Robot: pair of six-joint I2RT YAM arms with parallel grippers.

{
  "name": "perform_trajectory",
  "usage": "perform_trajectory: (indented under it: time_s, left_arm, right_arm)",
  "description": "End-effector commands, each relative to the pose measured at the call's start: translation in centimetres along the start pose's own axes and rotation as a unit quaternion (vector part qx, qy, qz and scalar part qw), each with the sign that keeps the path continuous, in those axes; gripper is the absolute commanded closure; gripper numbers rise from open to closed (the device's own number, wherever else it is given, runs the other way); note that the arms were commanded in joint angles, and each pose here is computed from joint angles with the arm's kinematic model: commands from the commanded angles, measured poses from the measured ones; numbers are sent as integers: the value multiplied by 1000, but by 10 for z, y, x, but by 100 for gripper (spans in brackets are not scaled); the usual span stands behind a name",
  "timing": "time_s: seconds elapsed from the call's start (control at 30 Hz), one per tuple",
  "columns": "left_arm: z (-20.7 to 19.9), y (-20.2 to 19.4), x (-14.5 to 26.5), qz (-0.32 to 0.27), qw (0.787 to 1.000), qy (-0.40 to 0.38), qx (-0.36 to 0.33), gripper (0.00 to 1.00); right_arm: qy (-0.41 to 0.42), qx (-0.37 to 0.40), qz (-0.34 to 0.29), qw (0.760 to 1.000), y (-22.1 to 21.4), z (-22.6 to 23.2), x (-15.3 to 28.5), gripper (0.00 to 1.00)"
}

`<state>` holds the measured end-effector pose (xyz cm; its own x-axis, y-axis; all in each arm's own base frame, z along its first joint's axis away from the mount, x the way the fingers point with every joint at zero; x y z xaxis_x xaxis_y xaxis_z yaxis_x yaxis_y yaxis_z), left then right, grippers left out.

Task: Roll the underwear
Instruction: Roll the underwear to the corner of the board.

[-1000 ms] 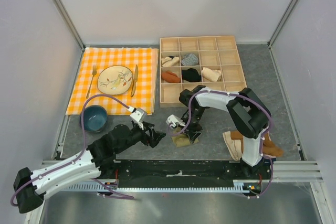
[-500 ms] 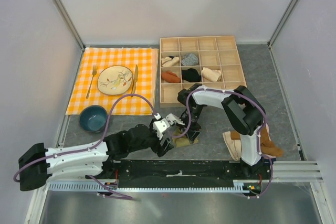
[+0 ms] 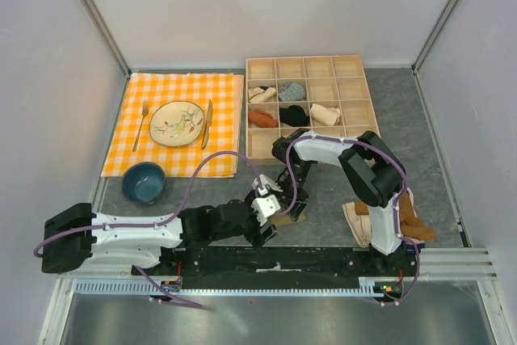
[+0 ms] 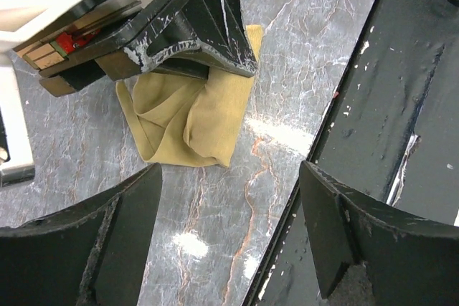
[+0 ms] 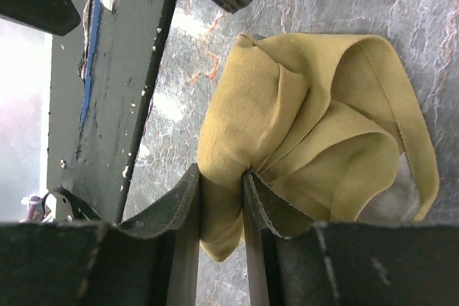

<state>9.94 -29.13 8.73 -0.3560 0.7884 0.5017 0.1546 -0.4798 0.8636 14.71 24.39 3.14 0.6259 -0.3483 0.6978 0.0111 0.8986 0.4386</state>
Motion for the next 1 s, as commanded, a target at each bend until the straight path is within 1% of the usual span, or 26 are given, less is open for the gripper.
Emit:
perform_trajectory:
  time_s: [0.0, 0.2, 0.47, 0.97]
  left_arm:
    - [-1, 11, -3, -13, 999, 6, -34, 17]
    - [-5, 9, -6, -2, 999, 5, -33, 17]
    - [-6, 11, -6, 4, 999, 17, -52, 17]
    - [-10, 9, -12, 21, 997, 10, -69, 17]
  right_arm:
    - [-4, -14, 6, 1000, -2, -9, -3, 75]
    - [-9, -13, 1, 1000, 1, -8, -1, 75]
    - [-6, -28, -1, 1000, -2, -7, -5, 75]
    - [-14, -41, -1, 999, -3, -10, -7, 74]
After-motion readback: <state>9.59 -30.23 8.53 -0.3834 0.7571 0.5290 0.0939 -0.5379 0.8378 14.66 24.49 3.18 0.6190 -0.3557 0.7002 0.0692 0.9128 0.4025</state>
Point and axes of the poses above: each gripper's point midway between its finger pads, its own x axis back along the fingers, its own z axis along the line the jaws close on, y = z × x, the point moved 1 cm from there along x, back along the fingers, and after that the axes turned 4 degrees about -x, right-handed, at the moved point
